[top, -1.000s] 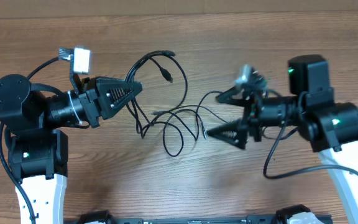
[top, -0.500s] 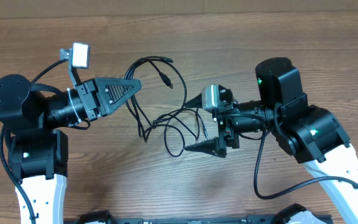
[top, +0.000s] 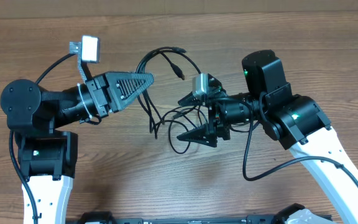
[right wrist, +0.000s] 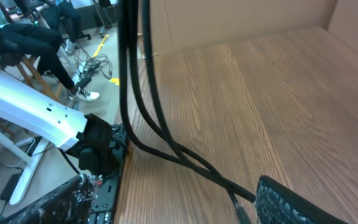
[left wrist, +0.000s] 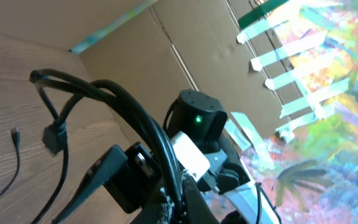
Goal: Untangle cables
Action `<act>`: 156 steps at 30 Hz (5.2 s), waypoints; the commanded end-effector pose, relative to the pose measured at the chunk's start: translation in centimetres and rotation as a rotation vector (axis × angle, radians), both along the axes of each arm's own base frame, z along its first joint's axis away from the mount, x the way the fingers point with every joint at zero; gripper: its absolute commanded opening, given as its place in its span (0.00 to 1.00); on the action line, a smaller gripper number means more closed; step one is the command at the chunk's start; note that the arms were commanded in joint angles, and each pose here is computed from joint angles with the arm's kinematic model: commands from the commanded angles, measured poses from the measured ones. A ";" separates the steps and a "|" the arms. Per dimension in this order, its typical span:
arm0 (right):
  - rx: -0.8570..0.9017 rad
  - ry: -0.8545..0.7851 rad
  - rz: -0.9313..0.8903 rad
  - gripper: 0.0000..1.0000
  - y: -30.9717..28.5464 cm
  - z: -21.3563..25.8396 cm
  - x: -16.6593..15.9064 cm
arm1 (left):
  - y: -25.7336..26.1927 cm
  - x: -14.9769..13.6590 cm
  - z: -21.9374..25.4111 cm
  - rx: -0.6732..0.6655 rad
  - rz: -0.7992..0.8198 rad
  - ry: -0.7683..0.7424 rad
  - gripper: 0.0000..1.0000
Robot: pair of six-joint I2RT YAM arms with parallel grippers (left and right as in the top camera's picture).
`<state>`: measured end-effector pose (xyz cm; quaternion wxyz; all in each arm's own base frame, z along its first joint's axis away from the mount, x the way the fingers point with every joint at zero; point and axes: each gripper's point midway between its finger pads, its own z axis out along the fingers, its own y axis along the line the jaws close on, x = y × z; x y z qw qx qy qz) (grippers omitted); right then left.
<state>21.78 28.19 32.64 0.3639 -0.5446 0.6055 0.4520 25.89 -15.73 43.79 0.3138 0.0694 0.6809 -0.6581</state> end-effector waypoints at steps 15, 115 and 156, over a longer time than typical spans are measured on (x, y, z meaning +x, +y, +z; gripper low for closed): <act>0.063 -0.070 0.084 0.55 1.9 1.5 -1.3 | -1.6 -0.1 1.6 -0.041 0.015 -0.004 0.04; 0.119 0.319 -0.902 0.04 -12.4 2.5 14.4 | 3.2 -1.2 -0.5 0.078 -0.068 -0.086 0.04; -0.147 0.198 -3.181 0.04 -71.5 -4.6 -7.3 | 6.9 -0.7 -0.7 0.088 0.013 -0.053 0.04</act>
